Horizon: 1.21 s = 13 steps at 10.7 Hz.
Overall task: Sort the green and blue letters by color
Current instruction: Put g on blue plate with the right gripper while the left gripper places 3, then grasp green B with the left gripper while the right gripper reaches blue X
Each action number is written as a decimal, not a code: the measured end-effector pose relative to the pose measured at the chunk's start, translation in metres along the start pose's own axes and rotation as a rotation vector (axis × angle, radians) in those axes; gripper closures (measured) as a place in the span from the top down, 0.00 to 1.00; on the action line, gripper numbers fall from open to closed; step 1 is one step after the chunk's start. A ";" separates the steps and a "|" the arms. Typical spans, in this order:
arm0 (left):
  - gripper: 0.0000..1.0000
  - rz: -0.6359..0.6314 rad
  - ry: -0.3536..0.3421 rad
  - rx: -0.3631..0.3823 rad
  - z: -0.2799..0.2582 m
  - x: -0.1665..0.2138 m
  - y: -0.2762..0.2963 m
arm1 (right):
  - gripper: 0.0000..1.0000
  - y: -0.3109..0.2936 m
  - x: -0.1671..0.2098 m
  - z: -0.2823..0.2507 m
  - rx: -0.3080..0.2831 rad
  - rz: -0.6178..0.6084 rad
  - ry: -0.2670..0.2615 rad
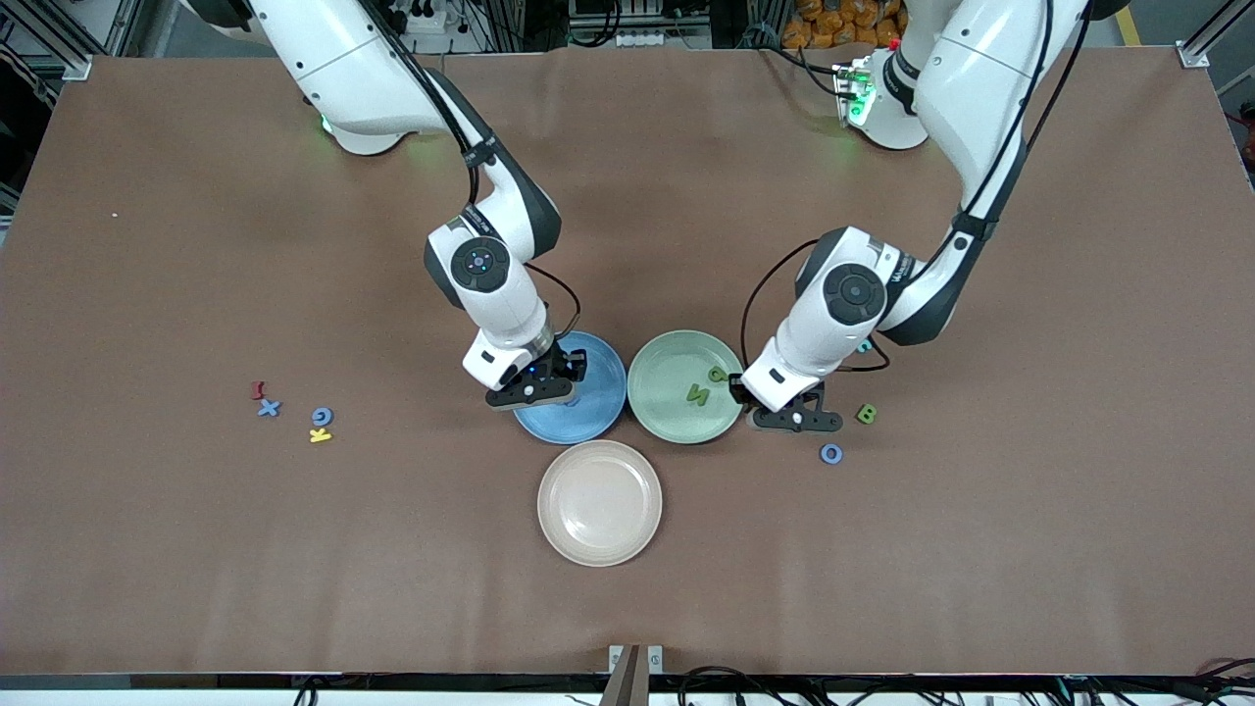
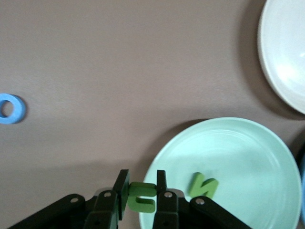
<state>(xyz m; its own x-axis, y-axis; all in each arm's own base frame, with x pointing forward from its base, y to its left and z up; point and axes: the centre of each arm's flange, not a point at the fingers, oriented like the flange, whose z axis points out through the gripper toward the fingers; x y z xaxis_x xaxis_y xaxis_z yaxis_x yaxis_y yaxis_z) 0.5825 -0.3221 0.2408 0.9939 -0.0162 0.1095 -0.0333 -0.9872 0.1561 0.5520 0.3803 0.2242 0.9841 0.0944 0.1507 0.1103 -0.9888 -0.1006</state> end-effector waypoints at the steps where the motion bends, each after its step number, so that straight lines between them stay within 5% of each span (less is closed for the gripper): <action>1: 0.27 -0.022 0.000 -0.006 0.002 -0.001 0.009 | 0.68 0.002 0.001 0.000 -0.013 0.003 -0.020; 4: 0.27 -0.093 -0.007 -0.021 0.011 -0.011 0.039 | 1.00 0.055 0.026 -0.017 -0.062 -0.065 -0.094; 5: 0.30 -0.115 -0.010 -0.024 0.013 -0.015 0.047 | 1.00 0.086 0.038 -0.028 -0.069 -0.086 -0.114; 10: 0.95 -0.166 0.016 -0.057 -0.004 -0.012 0.067 | 1.00 0.250 0.077 -0.055 -0.077 -0.210 -0.131; 13: 1.00 -0.099 0.012 0.002 -0.051 0.015 0.028 | 1.00 0.344 0.081 -0.064 -0.094 -0.212 -0.132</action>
<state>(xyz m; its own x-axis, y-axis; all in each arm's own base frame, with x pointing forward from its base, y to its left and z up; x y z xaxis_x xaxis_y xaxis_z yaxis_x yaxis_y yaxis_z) 0.5912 -0.3419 0.2970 0.9910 0.0838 0.1049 0.0658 -0.9842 0.1645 0.6605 0.0407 0.2651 0.9507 0.3087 0.0285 0.3085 -0.9512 0.0127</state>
